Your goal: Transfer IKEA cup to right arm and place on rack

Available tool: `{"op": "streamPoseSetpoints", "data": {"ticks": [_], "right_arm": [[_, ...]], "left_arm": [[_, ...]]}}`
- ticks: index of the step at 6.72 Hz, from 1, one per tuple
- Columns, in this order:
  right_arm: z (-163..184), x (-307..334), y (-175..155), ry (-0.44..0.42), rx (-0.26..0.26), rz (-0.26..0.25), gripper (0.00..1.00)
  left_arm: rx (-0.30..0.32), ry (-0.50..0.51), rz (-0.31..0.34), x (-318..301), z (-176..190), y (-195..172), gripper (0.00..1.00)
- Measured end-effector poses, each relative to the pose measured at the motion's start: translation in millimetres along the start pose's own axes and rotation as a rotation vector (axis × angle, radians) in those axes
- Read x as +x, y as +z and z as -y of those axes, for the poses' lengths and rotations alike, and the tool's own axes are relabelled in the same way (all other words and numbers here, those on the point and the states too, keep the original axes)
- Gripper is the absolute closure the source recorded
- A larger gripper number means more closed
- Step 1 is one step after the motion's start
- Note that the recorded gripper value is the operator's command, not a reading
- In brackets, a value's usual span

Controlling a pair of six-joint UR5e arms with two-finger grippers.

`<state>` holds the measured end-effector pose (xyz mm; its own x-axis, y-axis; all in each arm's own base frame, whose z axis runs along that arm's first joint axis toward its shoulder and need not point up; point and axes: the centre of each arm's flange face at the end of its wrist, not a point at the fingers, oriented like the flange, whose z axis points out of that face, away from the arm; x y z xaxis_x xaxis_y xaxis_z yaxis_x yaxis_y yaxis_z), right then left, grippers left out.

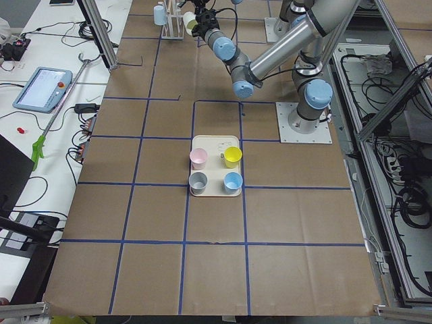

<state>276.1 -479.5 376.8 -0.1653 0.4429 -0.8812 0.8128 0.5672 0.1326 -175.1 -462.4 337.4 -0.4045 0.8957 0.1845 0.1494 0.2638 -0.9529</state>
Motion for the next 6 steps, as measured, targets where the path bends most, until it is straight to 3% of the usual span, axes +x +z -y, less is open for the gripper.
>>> {"op": "streamPoseSetpoints", "data": {"ticks": [6], "right_arm": [[-6.1, 3.2, 10.6, -0.001, -0.022, -0.013, 0.01]], "left_arm": [[0.0, -0.002, 0.001, -0.2, -0.1, -0.1, 1.0]]}}
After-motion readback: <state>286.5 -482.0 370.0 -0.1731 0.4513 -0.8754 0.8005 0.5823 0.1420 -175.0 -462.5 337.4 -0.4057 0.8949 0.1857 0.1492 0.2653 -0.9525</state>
